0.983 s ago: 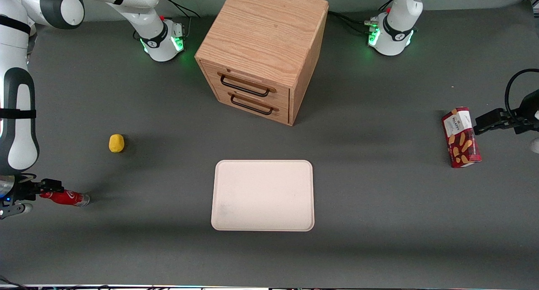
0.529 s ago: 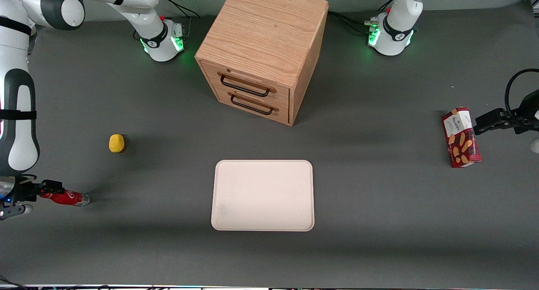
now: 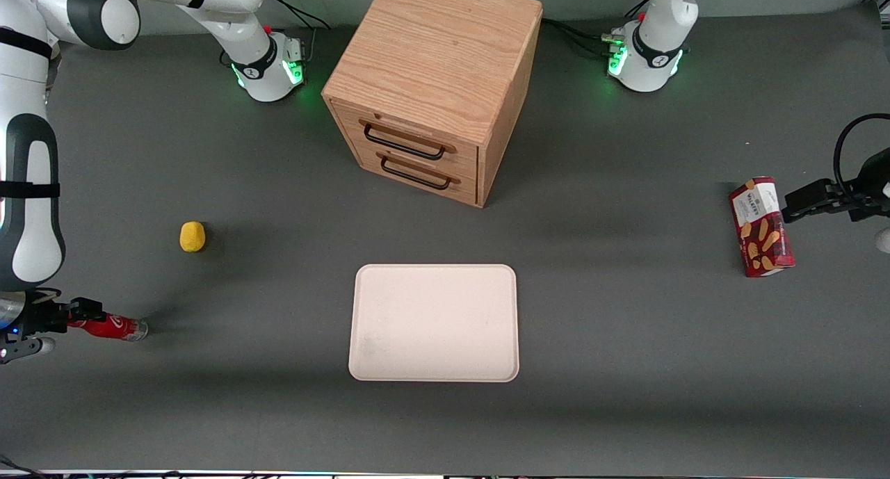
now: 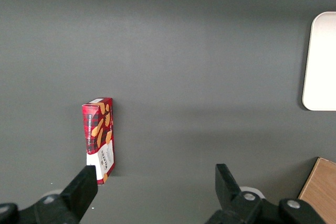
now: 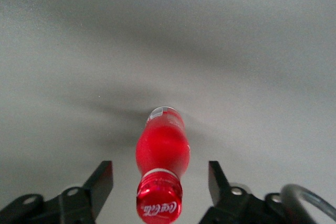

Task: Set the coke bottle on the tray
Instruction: 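Close the right gripper around the bottle's cap end, then lift the bottle and carry it toward the white tray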

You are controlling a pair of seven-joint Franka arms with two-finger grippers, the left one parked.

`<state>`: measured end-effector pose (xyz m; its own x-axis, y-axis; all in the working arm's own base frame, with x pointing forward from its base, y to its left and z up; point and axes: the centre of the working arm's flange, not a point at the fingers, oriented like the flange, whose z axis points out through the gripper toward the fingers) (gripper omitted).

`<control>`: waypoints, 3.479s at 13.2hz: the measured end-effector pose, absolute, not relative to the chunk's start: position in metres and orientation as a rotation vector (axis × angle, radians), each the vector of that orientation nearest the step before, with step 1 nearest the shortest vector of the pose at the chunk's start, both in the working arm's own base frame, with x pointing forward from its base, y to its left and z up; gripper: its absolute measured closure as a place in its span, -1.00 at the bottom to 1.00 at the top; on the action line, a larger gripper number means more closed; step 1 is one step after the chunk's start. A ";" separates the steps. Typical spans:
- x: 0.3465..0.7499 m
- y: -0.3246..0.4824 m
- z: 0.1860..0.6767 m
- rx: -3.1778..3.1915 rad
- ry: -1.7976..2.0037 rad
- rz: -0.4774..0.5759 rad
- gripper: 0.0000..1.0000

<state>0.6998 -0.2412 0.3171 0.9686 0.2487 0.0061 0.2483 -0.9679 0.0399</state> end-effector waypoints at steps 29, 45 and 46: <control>0.683 0.113 0.573 3.104 0.365 -0.037 0.33; 0.720 0.308 0.397 3.155 0.400 0.229 0.33; 0.722 0.309 0.382 3.160 0.401 0.215 0.33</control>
<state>0.7221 0.3095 0.3821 0.9594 0.2452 0.1394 0.2521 -0.9671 -0.0334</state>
